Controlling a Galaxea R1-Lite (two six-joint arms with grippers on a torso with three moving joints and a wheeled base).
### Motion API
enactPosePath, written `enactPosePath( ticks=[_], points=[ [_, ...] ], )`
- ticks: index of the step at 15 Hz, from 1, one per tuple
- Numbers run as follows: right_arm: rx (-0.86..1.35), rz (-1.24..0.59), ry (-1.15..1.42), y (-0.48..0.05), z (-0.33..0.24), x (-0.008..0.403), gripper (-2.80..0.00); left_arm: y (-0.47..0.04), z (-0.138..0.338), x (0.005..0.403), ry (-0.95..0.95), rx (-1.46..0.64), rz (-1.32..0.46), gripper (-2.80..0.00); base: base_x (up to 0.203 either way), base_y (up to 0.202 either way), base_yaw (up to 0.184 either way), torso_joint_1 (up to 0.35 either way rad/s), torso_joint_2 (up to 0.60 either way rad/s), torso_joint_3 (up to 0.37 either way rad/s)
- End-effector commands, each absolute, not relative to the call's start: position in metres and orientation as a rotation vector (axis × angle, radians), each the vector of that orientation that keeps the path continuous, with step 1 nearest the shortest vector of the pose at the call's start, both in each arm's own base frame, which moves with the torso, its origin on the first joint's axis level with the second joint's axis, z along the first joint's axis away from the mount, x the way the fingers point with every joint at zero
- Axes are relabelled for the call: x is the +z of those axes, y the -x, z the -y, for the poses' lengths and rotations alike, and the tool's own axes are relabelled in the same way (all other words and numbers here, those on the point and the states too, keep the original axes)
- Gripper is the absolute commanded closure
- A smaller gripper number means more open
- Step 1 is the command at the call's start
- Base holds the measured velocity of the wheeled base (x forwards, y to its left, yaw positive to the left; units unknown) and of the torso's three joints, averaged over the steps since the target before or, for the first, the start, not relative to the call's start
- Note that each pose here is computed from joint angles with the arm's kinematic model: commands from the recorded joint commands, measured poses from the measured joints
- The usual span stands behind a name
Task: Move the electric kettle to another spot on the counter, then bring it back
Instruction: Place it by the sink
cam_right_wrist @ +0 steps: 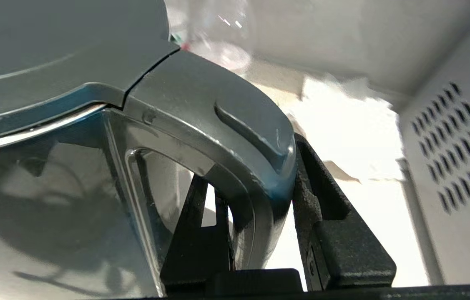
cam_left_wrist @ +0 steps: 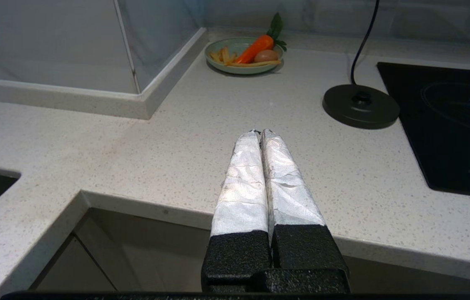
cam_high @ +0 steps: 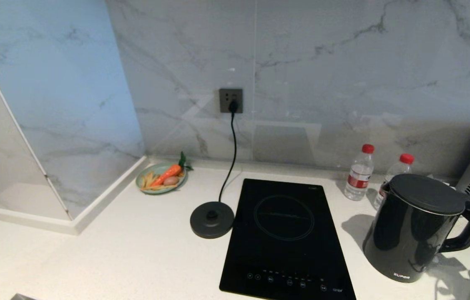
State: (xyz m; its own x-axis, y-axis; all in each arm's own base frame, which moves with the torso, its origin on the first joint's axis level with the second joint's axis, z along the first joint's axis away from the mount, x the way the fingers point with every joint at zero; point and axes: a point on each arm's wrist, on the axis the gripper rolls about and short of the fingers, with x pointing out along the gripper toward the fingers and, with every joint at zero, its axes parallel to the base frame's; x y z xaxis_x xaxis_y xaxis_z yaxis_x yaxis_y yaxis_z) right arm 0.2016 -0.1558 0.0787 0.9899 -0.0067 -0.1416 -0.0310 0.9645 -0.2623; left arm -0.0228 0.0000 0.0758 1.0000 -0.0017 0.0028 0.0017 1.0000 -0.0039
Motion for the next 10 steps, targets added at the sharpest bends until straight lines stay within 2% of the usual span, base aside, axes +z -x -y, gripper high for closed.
enactPosePath(
  ticks=[1, 8, 9, 10],
  points=[
    [-0.003, -0.162, 0.274, -0.1959, 0.1587, 0.0733, 0.00, 0.0227, 0.0000, 0.0749, 0.004, -0.002, 0.002, 0.00, 0.000, 0.000, 0.000, 0.000, 0.00, 0.000],
    [-0.040, -0.181, 0.261, -0.1894, 0.1662, 0.0694, 0.00, 0.0227, 0.0000, 0.0749, 0.005, -0.002, 0.002, 0.00, 0.000, 0.000, 0.000, 0.000, 0.00, 0.000],
    [-0.039, -0.179, 0.262, -0.1893, 0.1660, 0.0699, -2.80, 0.0227, 0.0000, 0.0749, 0.005, -0.002, 0.002, 0.00, 0.000, 0.000, 0.000, 0.000, 0.00, 0.000],
    [-0.040, -0.181, 0.261, -0.1888, 0.1656, 0.0697, -2.80, 0.0227, 0.0000, 0.0749, 0.005, -0.002, 0.002, 0.00, 0.000, 0.000, 0.000, 0.000, 0.00, 0.000]
  ],
)
